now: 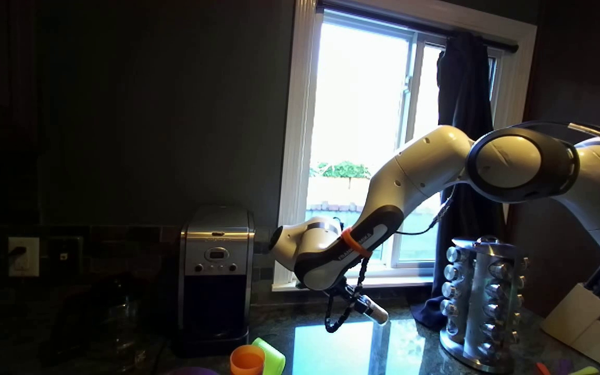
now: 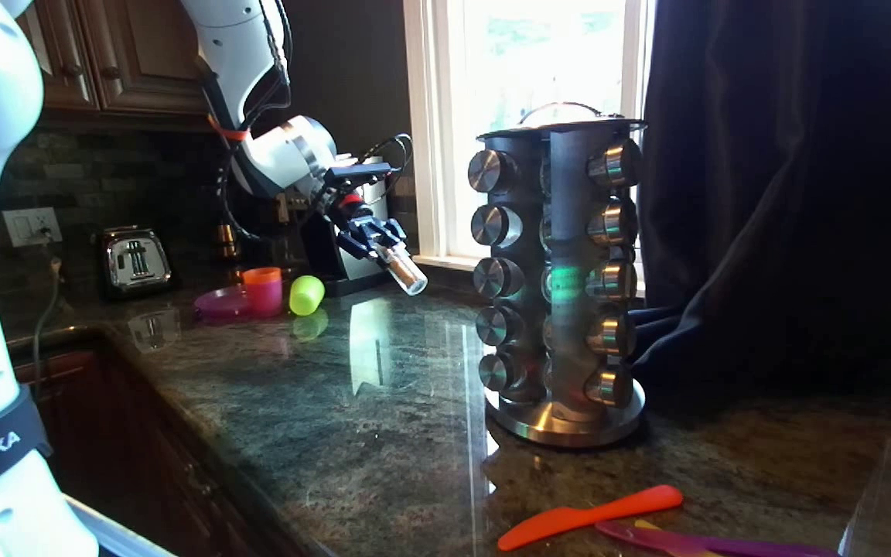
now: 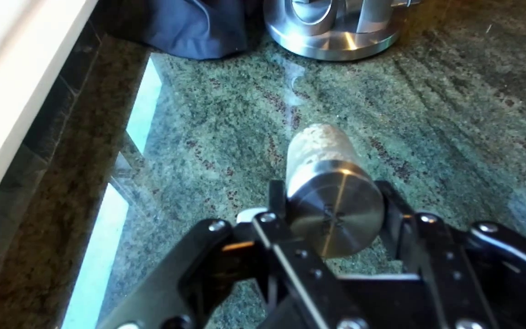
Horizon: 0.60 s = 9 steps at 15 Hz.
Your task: Pick up the spice bottle next to the coffee machine and place it on the spice rack
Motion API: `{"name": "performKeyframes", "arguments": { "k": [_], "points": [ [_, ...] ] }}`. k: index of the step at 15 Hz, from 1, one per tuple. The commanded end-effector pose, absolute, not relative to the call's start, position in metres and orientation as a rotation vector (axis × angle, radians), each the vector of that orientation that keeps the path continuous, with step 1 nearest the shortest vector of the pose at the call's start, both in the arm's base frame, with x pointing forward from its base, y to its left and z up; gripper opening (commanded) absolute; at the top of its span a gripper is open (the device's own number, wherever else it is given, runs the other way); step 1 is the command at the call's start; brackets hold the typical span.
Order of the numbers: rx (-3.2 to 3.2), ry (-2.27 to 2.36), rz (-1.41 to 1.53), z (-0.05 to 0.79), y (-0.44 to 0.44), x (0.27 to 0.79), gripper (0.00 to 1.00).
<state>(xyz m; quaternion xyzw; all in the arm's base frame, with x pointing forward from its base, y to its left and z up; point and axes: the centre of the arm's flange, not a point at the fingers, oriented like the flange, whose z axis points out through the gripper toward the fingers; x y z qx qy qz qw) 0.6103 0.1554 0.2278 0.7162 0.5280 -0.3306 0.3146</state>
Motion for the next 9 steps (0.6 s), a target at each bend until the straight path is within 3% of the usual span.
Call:
{"name": "performKeyframes", "arguments": {
  "k": [1, 9],
  "points": [
    [1.817, 1.279, -0.911, 0.214, 0.141, 0.619, 0.25],
    [1.790, 1.153, -1.112, 0.170, 0.101, 0.624, 0.25]
  ]
}}
